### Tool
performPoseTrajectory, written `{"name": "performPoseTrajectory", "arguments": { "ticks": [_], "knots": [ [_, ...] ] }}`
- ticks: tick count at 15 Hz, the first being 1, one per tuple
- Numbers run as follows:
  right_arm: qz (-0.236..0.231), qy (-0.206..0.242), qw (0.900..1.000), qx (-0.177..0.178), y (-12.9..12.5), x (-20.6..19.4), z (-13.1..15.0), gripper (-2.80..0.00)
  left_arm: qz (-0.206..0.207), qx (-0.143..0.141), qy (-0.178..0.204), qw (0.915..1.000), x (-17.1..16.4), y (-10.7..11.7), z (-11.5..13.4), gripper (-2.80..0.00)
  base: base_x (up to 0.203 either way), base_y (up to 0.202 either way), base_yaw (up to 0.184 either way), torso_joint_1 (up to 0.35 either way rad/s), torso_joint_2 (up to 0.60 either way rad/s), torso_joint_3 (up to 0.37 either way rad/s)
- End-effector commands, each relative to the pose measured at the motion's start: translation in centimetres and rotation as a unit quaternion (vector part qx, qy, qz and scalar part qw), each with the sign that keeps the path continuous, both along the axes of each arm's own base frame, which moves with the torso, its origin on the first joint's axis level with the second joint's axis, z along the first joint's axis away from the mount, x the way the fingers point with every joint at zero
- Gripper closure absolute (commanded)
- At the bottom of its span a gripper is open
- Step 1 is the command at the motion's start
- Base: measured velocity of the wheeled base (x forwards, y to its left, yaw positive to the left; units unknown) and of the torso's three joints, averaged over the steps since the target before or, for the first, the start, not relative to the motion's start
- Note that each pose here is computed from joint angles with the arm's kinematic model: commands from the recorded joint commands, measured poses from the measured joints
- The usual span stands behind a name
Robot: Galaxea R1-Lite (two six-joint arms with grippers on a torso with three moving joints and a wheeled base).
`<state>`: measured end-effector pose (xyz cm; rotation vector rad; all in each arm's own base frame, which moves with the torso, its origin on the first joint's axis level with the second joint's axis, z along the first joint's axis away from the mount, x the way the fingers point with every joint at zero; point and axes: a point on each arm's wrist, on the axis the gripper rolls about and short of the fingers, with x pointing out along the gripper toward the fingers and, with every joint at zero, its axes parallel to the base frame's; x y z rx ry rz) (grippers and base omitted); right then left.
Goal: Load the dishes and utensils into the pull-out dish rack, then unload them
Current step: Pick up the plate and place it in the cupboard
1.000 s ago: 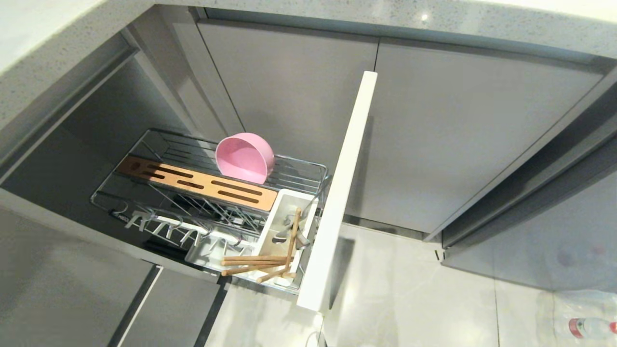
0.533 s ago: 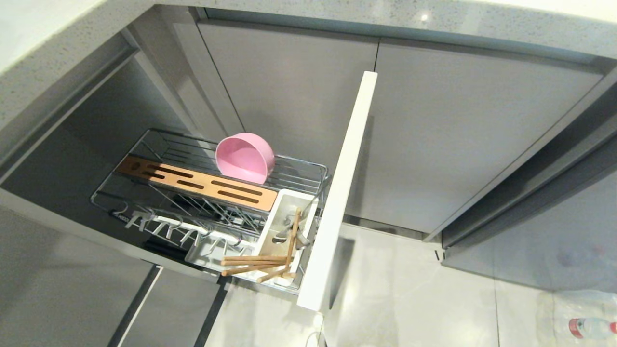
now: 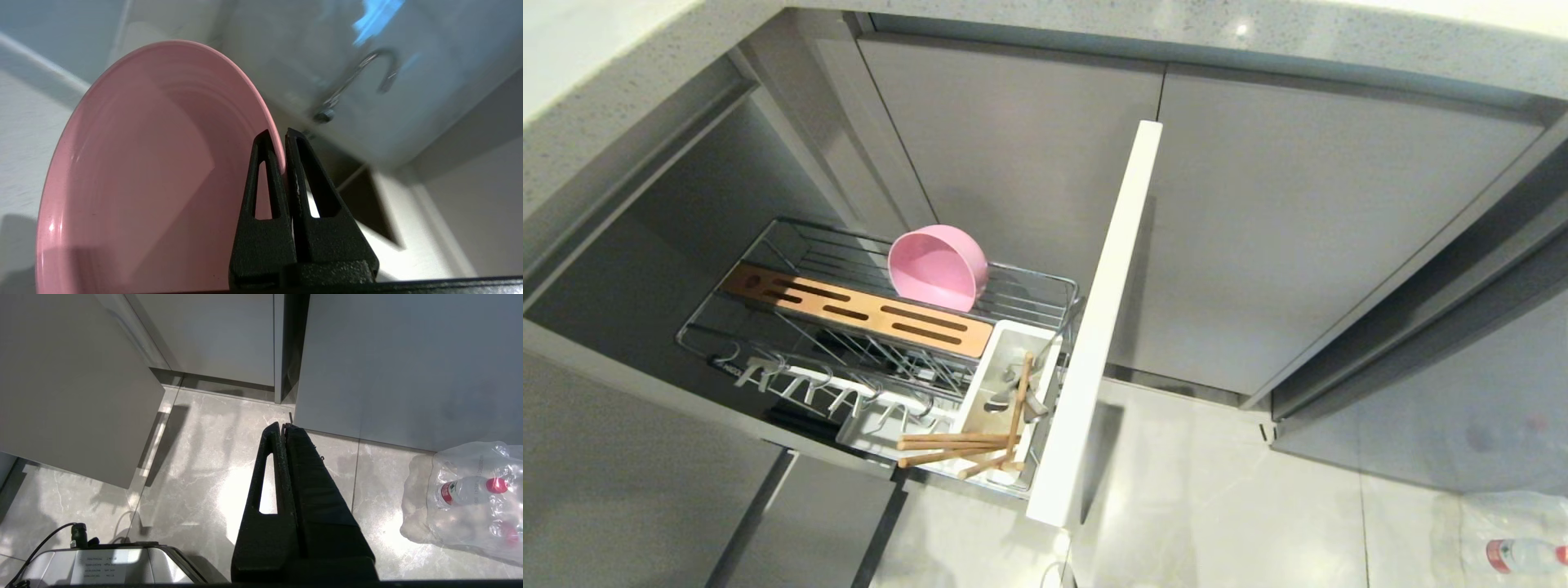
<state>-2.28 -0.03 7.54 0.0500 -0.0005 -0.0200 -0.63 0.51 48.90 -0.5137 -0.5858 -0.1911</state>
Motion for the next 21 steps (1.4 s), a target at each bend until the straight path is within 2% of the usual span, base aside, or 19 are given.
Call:
{"name": "performPoseTrajectory", "arguments": {
  "ticks": [1,3,5,7,8,11,12,15,18,21],
  "knots": [
    [0.000,0.001,1.000,0.000,0.0,0.0,0.0,0.00,-0.029,-0.017,-0.016,0.9993,0.1,0.0,0.0,0.00,0.000,0.000,0.000,0.000,0.00,0.000],
    [0.000,0.001,1.000,0.000,0.0,0.0,0.0,0.00,-0.077,-0.047,-0.013,0.9958,0.8,-0.2,-0.3,0.00,0.000,0.000,0.000,0.000,0.00,0.000],
    [0.000,0.002,1.000,0.000,0.0,0.0,-0.1,0.00,-0.140,-0.067,0.022,0.9877,2.6,-1.0,-1.7,0.00,0.000,0.000,0.000,0.000,0.00,0.000],
    [0.000,0.001,1.000,0.000,0.0,0.0,0.0,0.00,-0.200,-0.078,0.033,0.9762,3.5,-1.7,-2.7,0.00,0.000,0.000,0.000,0.000,0.00,0.000],
    [0.000,0.001,1.000,0.000,0.0,0.0,0.0,0.00,-0.226,-0.085,0.026,0.9700,3.2,-1.7,-2.8,0.00,0.000,0.000,0.000,0.000,0.00,0.000],
    [0.000,0.001,1.000,0.000,0.0,0.0,0.0,0.00,-0.291,-0.102,0.039,0.9505,3.1,-1.9,-3.8,0.00,0.000,0.000,0.000,0.000,0.00,0.000],
    [0.000,0.001,1.000,0.000,0.0,0.0,0.0,0.00,-0.298,-0.106,0.054,0.9471,3.7,-2.4,-4.2,0.00,0.000,0.000,0.000,0.000,0.00,0.000],
    [0.000,0.001,1.000,0.000,0.0,0.0,0.0,0.00,-0.281,-0.110,0.102,0.9478,6.0,-4.0,-5.4,0.00,0.000,0.000,0.000,0.000,0.00,0.000],
    [0.000,0.001,1.000,0.000,0.0,0.0,0.0,0.00,-0.227,-0.134,0.148,0.9532,8.6,-6.3,-6.2,0.00,0.000,0.000,0.000,0.000,0.00,0.000],
    [0.000,0.001,1.000,0.000,0.0,0.0,-0.1,0.00,-0.186,-0.153,0.181,0.9537,10.2,-8.6,-6.8,0.00,0.000,0.000,0.000,0.000,0.00,0.000]
  ]
}}
